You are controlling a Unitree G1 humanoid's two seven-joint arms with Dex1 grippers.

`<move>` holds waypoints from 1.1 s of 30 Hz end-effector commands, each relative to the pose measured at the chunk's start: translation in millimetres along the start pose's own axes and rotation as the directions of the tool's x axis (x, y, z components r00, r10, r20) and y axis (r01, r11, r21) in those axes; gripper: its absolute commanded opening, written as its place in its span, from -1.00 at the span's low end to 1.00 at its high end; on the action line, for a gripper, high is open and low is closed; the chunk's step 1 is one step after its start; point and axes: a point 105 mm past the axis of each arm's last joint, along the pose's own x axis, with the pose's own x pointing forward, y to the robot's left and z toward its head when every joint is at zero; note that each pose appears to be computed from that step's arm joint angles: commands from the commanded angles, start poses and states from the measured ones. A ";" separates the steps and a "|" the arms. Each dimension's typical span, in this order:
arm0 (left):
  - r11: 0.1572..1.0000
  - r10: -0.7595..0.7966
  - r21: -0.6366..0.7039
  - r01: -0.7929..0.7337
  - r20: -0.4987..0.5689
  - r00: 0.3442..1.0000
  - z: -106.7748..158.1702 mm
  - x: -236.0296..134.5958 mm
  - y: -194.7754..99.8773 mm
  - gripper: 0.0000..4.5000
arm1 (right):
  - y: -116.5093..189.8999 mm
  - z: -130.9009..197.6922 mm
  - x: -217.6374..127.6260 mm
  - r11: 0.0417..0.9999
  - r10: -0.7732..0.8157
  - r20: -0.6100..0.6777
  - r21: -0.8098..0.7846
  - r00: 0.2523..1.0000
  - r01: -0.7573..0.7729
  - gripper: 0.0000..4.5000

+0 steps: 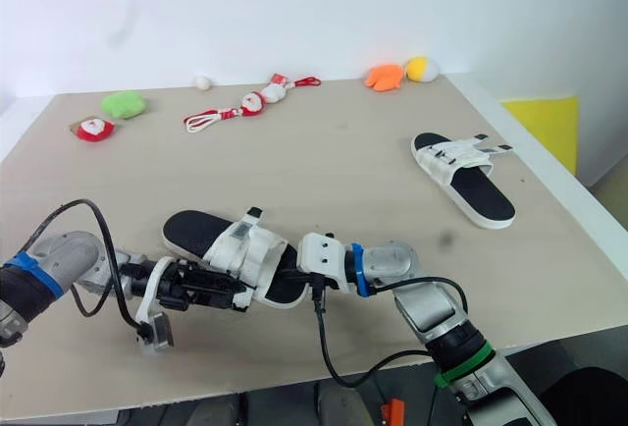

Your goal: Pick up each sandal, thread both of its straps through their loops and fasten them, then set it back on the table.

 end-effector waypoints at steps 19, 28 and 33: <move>0.988 0.022 -0.157 -0.005 0.107 0.994 26.4 7.3 13.0 -0.99 | 12.5 -50.6 -1.1 0.993 0.015 -0.184 0.122 0.983 0.008 -1.00; 0.911 0.131 -0.406 -0.079 0.101 0.986 34.8 5.7 55.5 -0.99 | 13.4 -51.6 -0.7 0.992 0.019 -0.185 0.122 0.983 0.003 -1.00; 0.821 0.160 -0.557 -0.123 0.019 0.987 35.0 14.3 82.4 -0.99 | 11.4 -52.2 0.9 0.993 0.015 -0.188 0.117 0.982 0.007 -1.00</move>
